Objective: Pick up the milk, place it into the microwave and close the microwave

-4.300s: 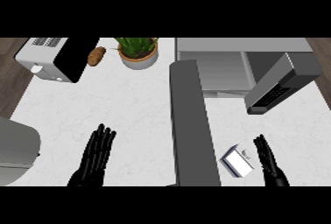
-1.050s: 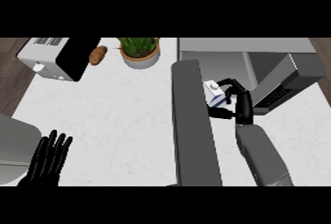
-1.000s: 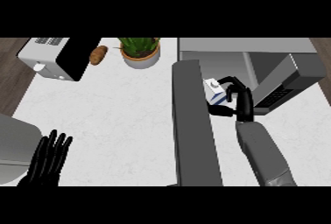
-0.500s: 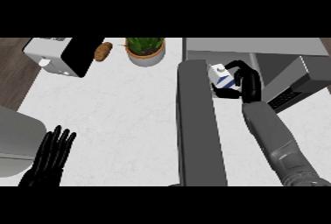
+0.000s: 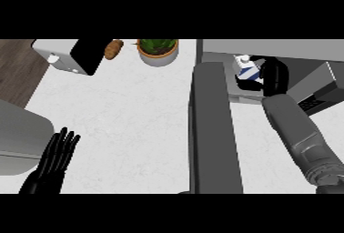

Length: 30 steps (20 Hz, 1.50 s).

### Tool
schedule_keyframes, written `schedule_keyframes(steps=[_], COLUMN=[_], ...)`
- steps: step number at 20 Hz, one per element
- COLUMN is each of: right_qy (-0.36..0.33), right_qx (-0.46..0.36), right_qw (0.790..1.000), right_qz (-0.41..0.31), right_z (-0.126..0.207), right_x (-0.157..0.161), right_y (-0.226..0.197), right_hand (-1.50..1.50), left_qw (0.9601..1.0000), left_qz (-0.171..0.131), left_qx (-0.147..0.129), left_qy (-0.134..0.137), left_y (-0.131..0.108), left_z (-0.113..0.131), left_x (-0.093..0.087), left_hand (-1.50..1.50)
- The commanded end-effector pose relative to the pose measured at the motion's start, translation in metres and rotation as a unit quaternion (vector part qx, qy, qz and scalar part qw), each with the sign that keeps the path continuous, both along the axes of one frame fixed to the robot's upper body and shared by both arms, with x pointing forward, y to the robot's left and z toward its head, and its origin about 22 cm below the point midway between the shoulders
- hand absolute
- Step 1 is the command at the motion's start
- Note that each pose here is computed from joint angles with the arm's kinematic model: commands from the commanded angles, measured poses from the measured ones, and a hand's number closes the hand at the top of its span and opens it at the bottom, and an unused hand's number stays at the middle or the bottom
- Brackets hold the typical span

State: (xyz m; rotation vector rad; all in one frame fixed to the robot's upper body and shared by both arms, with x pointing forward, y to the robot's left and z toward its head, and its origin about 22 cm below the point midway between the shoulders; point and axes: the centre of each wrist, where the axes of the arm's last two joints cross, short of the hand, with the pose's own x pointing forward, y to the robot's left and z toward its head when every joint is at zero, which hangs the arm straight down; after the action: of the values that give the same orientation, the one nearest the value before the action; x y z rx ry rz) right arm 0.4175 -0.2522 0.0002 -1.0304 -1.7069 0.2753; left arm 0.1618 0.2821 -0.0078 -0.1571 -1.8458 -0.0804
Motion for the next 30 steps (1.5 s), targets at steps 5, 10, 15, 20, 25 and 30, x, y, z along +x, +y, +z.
schedule_keyframes(steps=[5,10,15,20,25,30], right_qy=[0.014,0.026,0.034,0.021,0.008,0.011], right_qx=[-0.066,-0.069,-0.026,0.016,0.065,0.109], right_qw=[0.997,0.997,0.998,0.996,0.992,0.988], right_qz=[-0.035,-0.013,0.045,0.081,0.105,0.109], right_z=[-0.001,0.002,0.002,-0.016,-0.020,-0.043], right_x=[-0.003,0.002,0.004,-0.007,-0.009,-0.027], right_y=[-0.019,-0.002,0.011,0.021,0.018,0.006], right_hand=[-1.50,-1.50,-1.50,-1.50,-1.50,-1.50], left_qw=[0.9998,0.9994,0.9995,0.9991,0.9991,0.9984], left_qz=[-0.012,-0.022,-0.024,-0.040,-0.037,-0.052], left_qx=[0.017,0.027,0.019,0.010,0.007,0.007], left_qy=[0.004,-0.008,-0.007,-0.011,-0.018,-0.021], left_y=[-0.016,-0.015,-0.021,-0.013,-0.023,-0.032], left_z=[0.002,0.006,0.002,0.003,-0.003,0.001], left_x=[0.001,0.016,0.011,0.007,0.009,0.015], left_hand=[-1.50,-1.50,-1.50,-1.50,-1.50,-1.50])
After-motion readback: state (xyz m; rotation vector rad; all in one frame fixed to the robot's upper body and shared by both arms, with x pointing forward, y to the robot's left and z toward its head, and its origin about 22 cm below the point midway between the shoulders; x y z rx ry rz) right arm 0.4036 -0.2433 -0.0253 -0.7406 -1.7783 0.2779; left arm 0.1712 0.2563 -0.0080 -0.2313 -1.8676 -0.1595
